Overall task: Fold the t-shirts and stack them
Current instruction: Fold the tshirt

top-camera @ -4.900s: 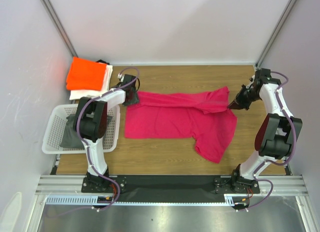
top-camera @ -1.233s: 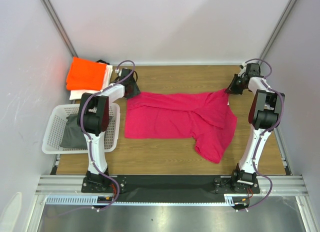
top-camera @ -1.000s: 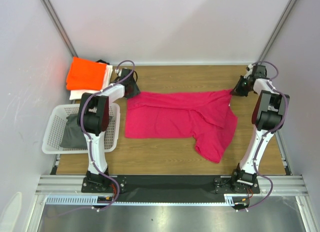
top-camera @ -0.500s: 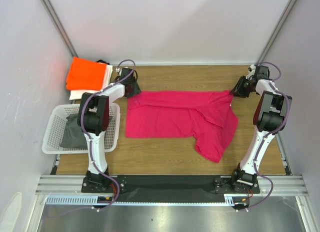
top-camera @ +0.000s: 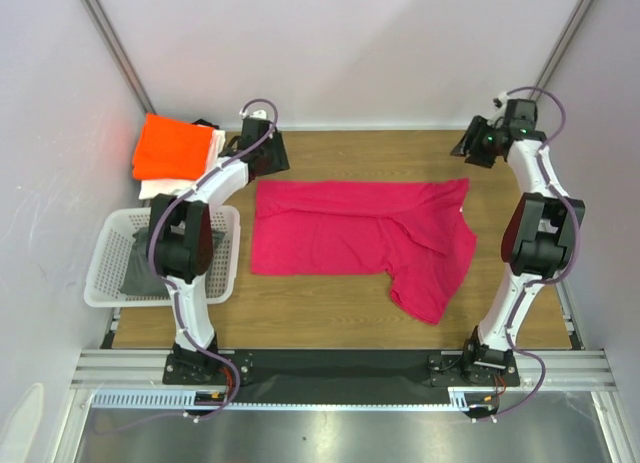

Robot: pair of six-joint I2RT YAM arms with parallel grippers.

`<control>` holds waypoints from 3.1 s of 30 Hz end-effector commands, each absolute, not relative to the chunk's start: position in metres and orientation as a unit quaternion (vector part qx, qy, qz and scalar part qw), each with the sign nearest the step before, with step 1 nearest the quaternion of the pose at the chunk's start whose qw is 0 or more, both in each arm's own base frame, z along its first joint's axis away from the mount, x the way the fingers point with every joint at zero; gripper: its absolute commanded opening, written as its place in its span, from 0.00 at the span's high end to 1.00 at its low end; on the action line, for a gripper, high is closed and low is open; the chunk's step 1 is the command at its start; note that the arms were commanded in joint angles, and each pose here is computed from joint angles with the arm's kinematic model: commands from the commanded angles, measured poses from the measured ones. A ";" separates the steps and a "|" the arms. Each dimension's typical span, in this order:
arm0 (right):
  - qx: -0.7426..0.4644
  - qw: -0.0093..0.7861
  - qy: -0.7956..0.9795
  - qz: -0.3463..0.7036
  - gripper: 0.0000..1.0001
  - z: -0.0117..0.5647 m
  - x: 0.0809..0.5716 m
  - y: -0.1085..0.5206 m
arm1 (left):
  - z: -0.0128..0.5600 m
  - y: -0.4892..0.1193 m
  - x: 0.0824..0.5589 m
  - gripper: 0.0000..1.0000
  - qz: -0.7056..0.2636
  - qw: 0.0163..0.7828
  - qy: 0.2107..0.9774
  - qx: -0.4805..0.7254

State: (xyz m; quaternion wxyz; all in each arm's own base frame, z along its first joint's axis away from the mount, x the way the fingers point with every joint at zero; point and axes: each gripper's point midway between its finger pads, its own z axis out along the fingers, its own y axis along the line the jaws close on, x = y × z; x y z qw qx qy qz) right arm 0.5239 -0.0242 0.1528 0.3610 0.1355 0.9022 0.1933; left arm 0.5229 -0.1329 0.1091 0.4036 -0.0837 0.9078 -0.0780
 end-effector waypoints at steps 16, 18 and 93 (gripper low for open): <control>0.138 0.267 0.943 0.145 0.48 0.046 0.503 0.044 | 0.050 -0.171 0.504 0.33 -0.152 0.317 0.929 -0.119; 0.138 0.264 0.944 0.142 0.49 0.039 0.505 0.044 | 0.042 -0.169 0.506 0.33 -0.155 0.310 0.929 -0.132; 0.089 0.293 0.950 0.056 0.53 0.040 0.503 -0.058 | 0.023 -0.110 0.416 0.24 -0.012 0.272 0.958 -0.085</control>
